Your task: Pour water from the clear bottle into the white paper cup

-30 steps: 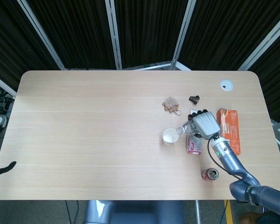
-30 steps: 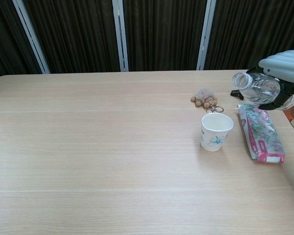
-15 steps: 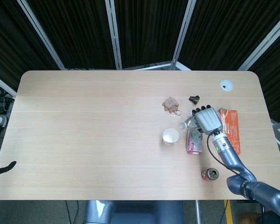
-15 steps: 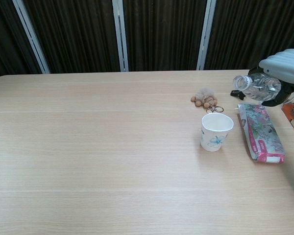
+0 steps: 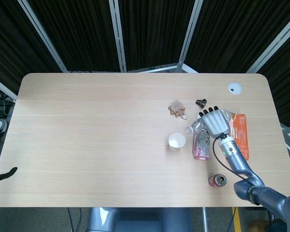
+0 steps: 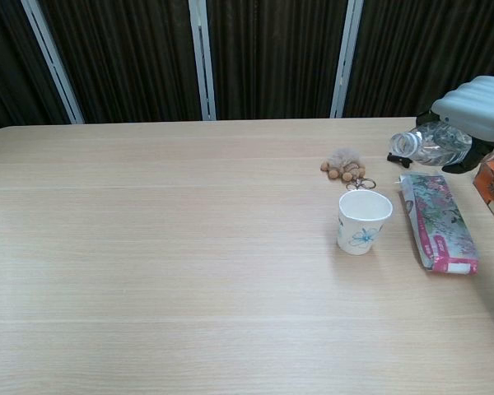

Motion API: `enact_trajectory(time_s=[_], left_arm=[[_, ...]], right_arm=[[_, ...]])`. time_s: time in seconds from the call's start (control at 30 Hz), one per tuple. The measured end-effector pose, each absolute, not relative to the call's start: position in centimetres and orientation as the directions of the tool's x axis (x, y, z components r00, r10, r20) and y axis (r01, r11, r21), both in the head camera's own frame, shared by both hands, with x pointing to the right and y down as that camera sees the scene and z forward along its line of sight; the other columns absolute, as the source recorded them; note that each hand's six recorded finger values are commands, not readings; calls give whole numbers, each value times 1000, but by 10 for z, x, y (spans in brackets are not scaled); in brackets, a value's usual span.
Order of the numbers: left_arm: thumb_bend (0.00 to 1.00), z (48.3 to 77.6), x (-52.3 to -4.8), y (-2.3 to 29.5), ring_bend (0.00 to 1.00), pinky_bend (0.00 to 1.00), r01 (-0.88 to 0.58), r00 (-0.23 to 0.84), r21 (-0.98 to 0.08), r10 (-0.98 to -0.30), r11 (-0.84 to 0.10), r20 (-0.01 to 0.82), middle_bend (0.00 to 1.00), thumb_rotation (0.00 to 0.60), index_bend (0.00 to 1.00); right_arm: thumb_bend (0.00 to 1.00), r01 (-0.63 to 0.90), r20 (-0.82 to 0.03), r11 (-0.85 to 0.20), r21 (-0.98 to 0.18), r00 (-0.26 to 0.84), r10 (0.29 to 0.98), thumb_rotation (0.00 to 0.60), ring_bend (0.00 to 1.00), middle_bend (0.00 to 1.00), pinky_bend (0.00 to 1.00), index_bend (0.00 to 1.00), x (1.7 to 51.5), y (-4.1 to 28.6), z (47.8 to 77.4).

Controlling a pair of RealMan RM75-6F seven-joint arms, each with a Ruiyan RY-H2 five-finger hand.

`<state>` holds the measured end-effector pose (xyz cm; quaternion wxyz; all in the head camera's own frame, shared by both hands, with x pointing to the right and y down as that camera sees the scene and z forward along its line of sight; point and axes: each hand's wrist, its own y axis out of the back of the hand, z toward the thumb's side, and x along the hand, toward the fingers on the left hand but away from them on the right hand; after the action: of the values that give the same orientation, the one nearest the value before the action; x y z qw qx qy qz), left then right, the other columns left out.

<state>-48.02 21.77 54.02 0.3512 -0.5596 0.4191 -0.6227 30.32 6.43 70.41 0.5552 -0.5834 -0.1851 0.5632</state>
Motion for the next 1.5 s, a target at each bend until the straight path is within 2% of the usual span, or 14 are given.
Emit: enact_trajectory(time_s=[1.0, 1.5], left_arm=[[0, 540, -480, 218, 0, 0, -36, -126, -914, -906, -403, 404, 0, 600, 0], [0, 540, -481, 218, 0, 0, -36, -126, -915, -907, -401, 403, 0, 600, 0]], right_arm=[[612, -537, -400, -182, -824, 324, 857, 600, 479, 582, 447, 430, 302, 62, 696], [615, -544, -394, -167, -823, 334, 856, 600, 480, 584, 448, 431, 300, 63, 696]])
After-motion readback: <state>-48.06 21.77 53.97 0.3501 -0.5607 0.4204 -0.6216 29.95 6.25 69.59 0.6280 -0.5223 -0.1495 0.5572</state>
